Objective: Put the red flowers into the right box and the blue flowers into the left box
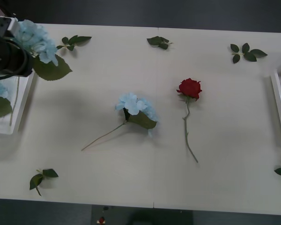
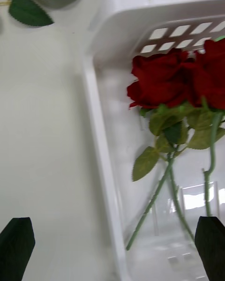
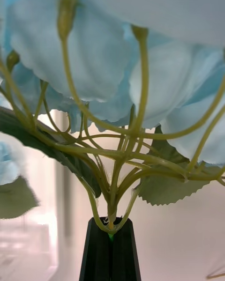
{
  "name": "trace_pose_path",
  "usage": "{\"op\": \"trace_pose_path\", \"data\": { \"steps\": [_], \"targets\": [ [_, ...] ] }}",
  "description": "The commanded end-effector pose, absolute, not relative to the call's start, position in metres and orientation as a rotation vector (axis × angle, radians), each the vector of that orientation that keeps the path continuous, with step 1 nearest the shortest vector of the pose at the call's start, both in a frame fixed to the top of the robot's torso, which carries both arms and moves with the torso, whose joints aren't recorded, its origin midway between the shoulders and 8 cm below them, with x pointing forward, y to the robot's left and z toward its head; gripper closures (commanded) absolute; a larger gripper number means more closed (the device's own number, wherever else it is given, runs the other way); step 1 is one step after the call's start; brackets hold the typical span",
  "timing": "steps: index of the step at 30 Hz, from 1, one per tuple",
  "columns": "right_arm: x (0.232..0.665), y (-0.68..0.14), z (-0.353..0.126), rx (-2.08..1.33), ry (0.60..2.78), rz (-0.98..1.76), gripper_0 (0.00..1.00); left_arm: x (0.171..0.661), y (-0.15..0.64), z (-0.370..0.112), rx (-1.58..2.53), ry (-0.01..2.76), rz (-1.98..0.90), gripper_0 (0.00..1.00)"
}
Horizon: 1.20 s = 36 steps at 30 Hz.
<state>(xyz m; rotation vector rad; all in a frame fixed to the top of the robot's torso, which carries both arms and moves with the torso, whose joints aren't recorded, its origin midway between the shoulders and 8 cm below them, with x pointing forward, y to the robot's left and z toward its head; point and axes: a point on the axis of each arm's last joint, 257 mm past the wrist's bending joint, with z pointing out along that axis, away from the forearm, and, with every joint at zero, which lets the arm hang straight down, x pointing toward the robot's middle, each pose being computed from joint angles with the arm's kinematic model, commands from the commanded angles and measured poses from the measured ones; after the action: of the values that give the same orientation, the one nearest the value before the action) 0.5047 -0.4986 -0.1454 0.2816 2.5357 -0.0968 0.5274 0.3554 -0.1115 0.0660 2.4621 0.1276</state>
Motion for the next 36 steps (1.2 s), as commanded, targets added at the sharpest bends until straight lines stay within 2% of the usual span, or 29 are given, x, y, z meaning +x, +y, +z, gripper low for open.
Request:
{"op": "trace_pose_path", "data": {
  "steps": [1,11,18,26,36],
  "targets": [
    [0.515,-0.463,-0.126,0.313,2.495,-0.047,0.0,0.513,0.407,-0.077,0.036,2.423,0.192,1.0],
    [0.514,-0.38,-0.147,0.294,2.564,0.049,0.0,0.469,0.499,-0.076,-0.048,2.463,0.285,1.0],
    [0.516,-0.324,-0.17,0.29,2.598,0.103,0.0,0.44,0.558,-0.109,-0.12,2.512,0.299,1.0],
    [0.521,-0.275,-0.2,0.281,2.607,0.103,0.0,0.43,0.609,-0.15,-0.139,2.518,0.343,1.0],
    [0.525,-0.231,-0.229,0.295,2.587,0.087,0.0,0.421,0.615,-0.191,-0.115,2.592,0.349,1.0]
  ]
}}
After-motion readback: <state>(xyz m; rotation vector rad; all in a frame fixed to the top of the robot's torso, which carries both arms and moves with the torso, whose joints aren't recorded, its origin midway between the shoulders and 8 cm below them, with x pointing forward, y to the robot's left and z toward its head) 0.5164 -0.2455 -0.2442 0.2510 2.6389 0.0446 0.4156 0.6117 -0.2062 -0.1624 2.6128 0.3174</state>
